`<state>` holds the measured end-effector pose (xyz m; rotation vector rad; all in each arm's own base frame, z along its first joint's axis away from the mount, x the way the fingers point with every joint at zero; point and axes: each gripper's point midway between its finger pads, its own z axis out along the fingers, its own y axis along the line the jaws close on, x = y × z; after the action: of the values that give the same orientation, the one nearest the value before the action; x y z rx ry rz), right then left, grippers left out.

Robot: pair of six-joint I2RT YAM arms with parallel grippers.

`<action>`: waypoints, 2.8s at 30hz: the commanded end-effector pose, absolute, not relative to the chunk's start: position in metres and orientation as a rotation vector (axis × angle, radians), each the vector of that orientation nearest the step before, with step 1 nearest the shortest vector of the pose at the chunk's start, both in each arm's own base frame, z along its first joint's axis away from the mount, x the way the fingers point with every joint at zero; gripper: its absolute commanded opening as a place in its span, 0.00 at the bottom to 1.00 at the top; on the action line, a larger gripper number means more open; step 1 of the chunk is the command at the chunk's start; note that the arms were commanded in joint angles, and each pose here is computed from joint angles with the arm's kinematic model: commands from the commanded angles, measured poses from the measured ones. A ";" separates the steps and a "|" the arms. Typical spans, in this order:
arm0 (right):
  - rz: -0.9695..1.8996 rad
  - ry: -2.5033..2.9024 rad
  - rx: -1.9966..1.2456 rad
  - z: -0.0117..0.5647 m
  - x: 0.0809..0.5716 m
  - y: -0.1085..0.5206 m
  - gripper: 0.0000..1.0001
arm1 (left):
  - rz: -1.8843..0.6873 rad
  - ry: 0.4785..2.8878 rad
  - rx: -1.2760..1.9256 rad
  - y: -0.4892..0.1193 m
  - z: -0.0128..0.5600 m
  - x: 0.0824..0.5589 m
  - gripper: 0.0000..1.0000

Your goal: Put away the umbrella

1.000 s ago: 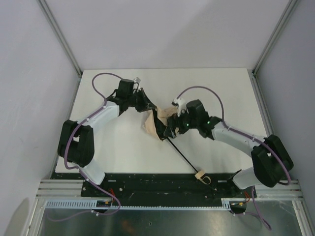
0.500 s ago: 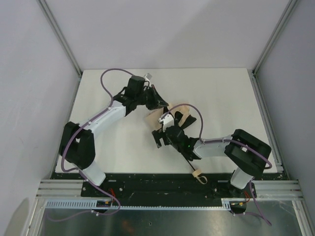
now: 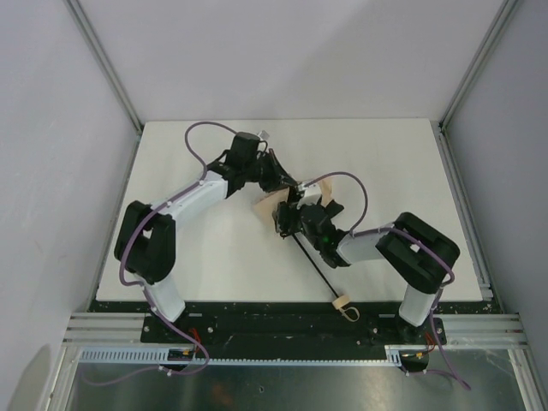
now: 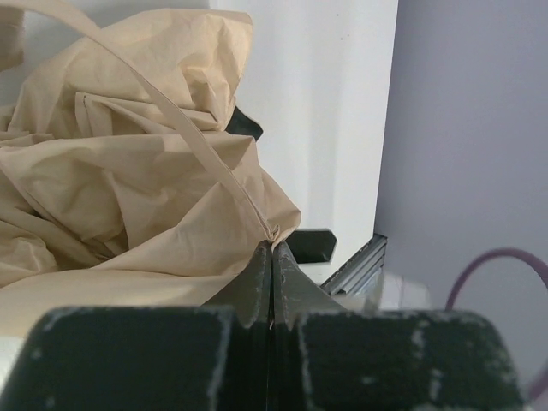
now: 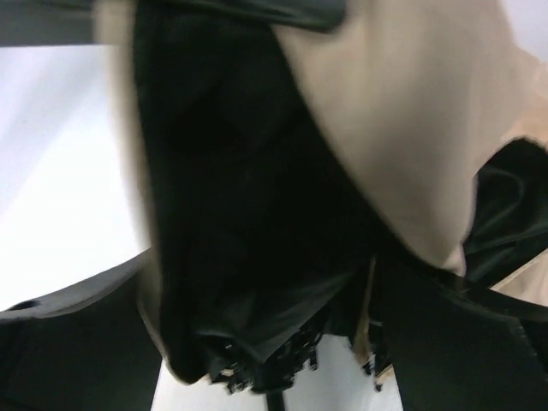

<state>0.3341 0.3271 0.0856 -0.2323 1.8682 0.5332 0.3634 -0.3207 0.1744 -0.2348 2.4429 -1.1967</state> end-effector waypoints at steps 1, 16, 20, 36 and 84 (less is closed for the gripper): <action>0.668 1.863 -0.044 0.082 0.357 0.320 0.83 | -1.254 2.377 -0.214 -0.333 0.200 0.375 0.00; 1.319 2.209 0.203 -0.008 0.325 0.308 0.00 | -0.943 2.281 0.123 -0.336 0.219 0.432 0.94; 1.490 2.266 0.356 -0.023 0.318 0.296 0.00 | -0.784 2.210 0.050 -0.293 0.250 0.423 0.99; 1.655 2.307 0.581 -0.021 0.333 0.286 0.00 | -1.313 2.187 -0.516 -0.252 0.159 0.323 0.99; 0.533 2.355 -0.262 0.095 0.365 0.197 0.69 | -0.901 2.230 -1.005 -0.227 0.021 0.345 0.00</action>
<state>0.3919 0.2219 0.0839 0.0676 2.3204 1.0031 0.3693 -0.2546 0.0393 -0.9710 2.1563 -1.0384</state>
